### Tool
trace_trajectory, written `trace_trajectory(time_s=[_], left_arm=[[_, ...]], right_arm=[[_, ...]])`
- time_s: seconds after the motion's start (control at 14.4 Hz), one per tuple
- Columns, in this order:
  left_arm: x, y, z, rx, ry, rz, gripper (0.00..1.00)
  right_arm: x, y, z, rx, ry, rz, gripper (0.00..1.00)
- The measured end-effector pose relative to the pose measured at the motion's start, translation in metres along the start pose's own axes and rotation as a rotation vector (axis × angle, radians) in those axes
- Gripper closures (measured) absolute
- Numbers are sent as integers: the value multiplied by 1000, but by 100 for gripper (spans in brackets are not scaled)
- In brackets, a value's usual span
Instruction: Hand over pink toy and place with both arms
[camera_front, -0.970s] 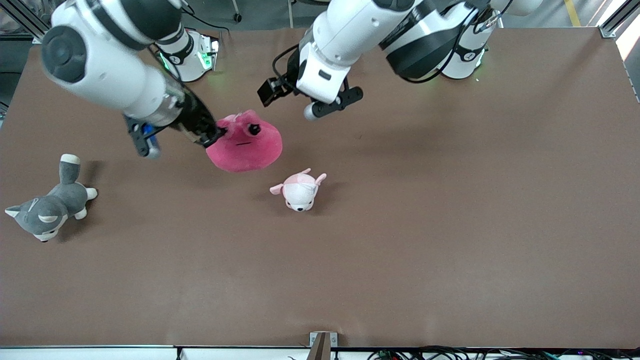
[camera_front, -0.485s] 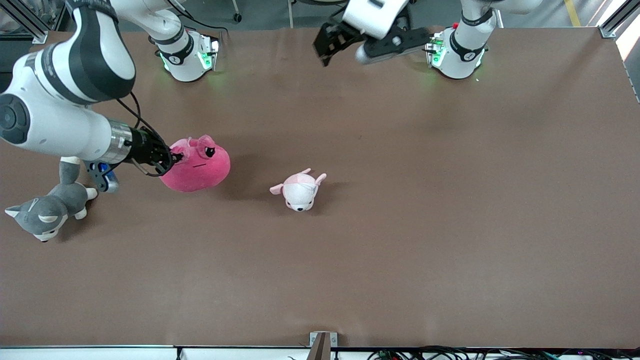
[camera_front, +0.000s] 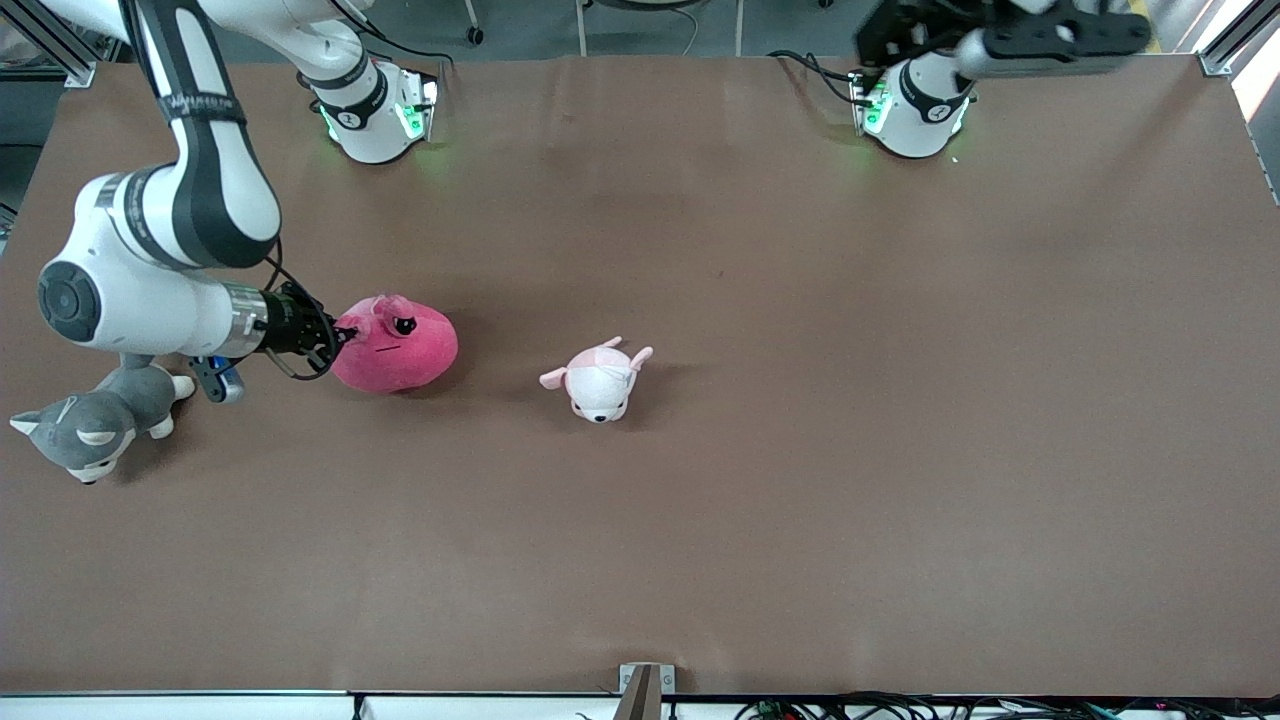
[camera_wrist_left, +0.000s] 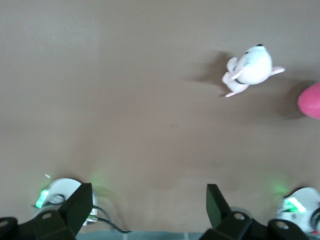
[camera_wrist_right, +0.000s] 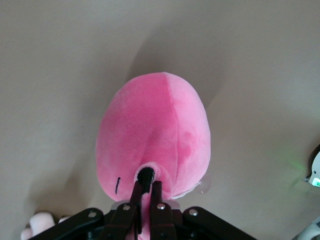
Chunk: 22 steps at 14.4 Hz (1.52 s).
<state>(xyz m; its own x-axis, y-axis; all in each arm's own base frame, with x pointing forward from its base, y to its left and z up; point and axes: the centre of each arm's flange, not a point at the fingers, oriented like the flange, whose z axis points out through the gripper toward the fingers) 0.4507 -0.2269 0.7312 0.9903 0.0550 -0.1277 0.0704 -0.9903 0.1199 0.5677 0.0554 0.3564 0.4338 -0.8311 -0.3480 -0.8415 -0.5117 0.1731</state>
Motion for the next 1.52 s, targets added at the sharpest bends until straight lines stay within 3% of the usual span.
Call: trace_trajectory(time_s=[0.21,0.28,0.48,0.69,0.83,1.04,1.18,1.52], left_arm=[[31,-56,12,7,-20,30,0],[42,-72,17,19,-10,29,0],[74,-95,50,112,43,42,0],[95,-104,86,129,49,37,0],[107,-114,99,150,47,28,0],[121,-123,111,162,39,22,0],[125,-137,108,157,46,-4,0],[134,-180,86,142,82,-38,0]], right_arm=[[23,1,22,-30,-19,34,88],[28,1,24,-31,-22,32,82],[34,1,16,-12,-17,-83,53],[45,3,-23,29,-1,-315,21],[55,8,-68,47,50,-469,3],[58,13,-119,-17,187,-741,0],[56,13,-140,-37,240,-892,0],[62,21,-182,-19,318,-952,0]])
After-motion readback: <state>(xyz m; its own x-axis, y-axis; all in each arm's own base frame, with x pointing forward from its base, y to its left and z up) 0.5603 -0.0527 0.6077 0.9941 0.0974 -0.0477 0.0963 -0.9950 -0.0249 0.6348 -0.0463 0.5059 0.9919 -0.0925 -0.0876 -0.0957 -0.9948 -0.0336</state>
